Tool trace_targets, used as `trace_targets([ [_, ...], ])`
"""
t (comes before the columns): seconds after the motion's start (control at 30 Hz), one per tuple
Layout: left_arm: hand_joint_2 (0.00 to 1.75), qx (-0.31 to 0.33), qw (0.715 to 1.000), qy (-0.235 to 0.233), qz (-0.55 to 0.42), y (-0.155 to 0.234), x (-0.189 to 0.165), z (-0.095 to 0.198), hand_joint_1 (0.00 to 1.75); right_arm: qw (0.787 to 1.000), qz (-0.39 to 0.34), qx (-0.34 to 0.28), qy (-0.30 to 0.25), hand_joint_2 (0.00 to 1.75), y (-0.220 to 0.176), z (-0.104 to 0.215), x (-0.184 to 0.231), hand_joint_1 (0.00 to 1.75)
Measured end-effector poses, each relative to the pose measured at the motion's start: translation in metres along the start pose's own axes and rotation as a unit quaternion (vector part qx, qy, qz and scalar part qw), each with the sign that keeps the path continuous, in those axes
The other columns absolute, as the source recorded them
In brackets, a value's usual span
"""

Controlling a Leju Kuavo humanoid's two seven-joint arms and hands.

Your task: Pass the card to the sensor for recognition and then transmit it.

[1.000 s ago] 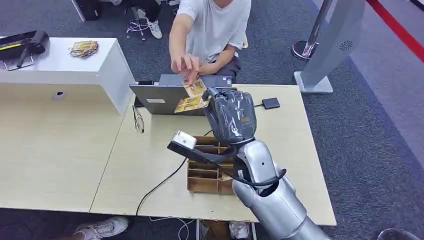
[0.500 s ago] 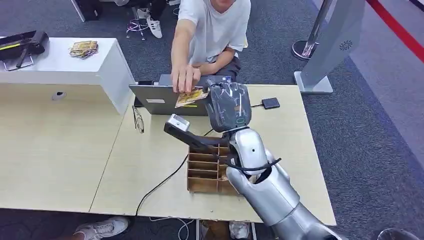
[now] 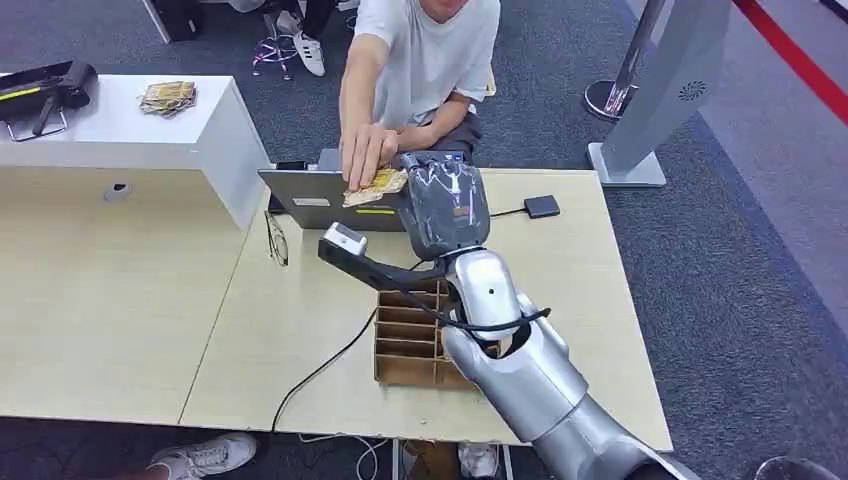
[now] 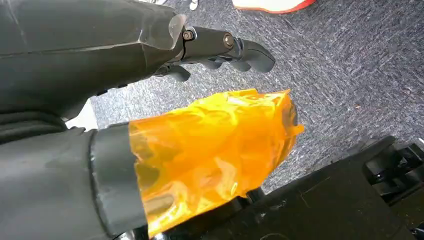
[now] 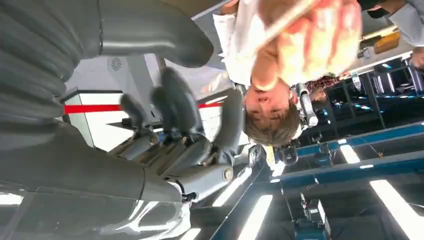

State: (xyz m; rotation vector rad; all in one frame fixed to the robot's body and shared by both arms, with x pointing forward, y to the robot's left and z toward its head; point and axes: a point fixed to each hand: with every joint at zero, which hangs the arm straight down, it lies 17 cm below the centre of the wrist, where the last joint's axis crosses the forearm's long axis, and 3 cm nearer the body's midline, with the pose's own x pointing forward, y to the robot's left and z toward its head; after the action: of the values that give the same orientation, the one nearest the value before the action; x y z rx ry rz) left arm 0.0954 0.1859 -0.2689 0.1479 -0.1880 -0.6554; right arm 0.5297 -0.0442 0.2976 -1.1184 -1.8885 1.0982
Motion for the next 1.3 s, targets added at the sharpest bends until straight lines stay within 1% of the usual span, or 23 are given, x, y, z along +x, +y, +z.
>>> trace_targets([
  [0.23,0.00,0.001,1.000,0.001,0.004,0.000,0.000,0.000,0.00,1.000,-0.005,-0.003,-0.006,0.00,-0.002,0.000,0.004,0.00],
  [0.4,0.00,0.005,1.000,0.001,0.010,0.002,0.000,0.000,0.00,0.999,-0.023,-0.023,-0.021,0.00,-0.014,0.001,0.013,0.00],
  [0.53,0.00,0.008,1.000,0.001,0.015,0.003,0.000,0.000,0.00,0.997,-0.055,-0.040,-0.040,0.00,-0.024,0.008,0.022,0.00],
  [0.67,0.00,0.009,1.000,0.002,0.019,0.003,0.000,-0.001,0.00,0.991,-0.104,-0.060,-0.063,0.00,-0.035,0.019,0.034,0.00],
  [0.83,0.00,0.015,0.999,0.003,0.030,0.005,-0.001,-0.001,0.00,0.977,-0.180,-0.075,-0.091,0.00,-0.049,0.034,0.049,0.00],
  [0.9,0.00,0.017,0.999,0.001,0.036,0.006,-0.001,-0.001,0.00,0.963,-0.236,-0.069,-0.106,0.00,-0.051,0.042,0.058,0.00],
  [0.93,0.00,0.019,0.999,-0.001,0.039,0.006,-0.001,-0.001,0.00,0.951,-0.279,-0.061,-0.116,0.00,-0.053,0.047,0.064,0.00],
  [1.0,0.00,0.019,0.999,0.000,0.043,0.005,-0.003,-0.001,0.00,0.933,-0.333,-0.052,-0.128,0.00,-0.054,0.057,0.072,0.00],
  [1.13,0.00,0.020,0.999,0.003,0.048,0.004,-0.007,-0.001,0.00,0.882,-0.445,-0.016,-0.156,0.00,-0.053,0.075,0.087,0.00],
  [1.2,0.00,0.023,0.998,0.001,0.051,0.004,-0.007,-0.001,0.00,0.852,-0.494,0.003,-0.170,0.00,-0.052,0.085,0.094,0.00],
  [1.23,0.00,0.024,0.998,0.000,0.052,0.004,-0.008,-0.001,0.00,0.840,-0.514,0.011,-0.174,0.00,-0.051,0.090,0.095,0.00],
  [1.3,0.00,0.023,0.998,0.001,0.056,0.005,-0.009,-0.001,0.00,0.822,-0.540,0.023,-0.180,0.00,-0.049,0.097,0.097,0.00],
])
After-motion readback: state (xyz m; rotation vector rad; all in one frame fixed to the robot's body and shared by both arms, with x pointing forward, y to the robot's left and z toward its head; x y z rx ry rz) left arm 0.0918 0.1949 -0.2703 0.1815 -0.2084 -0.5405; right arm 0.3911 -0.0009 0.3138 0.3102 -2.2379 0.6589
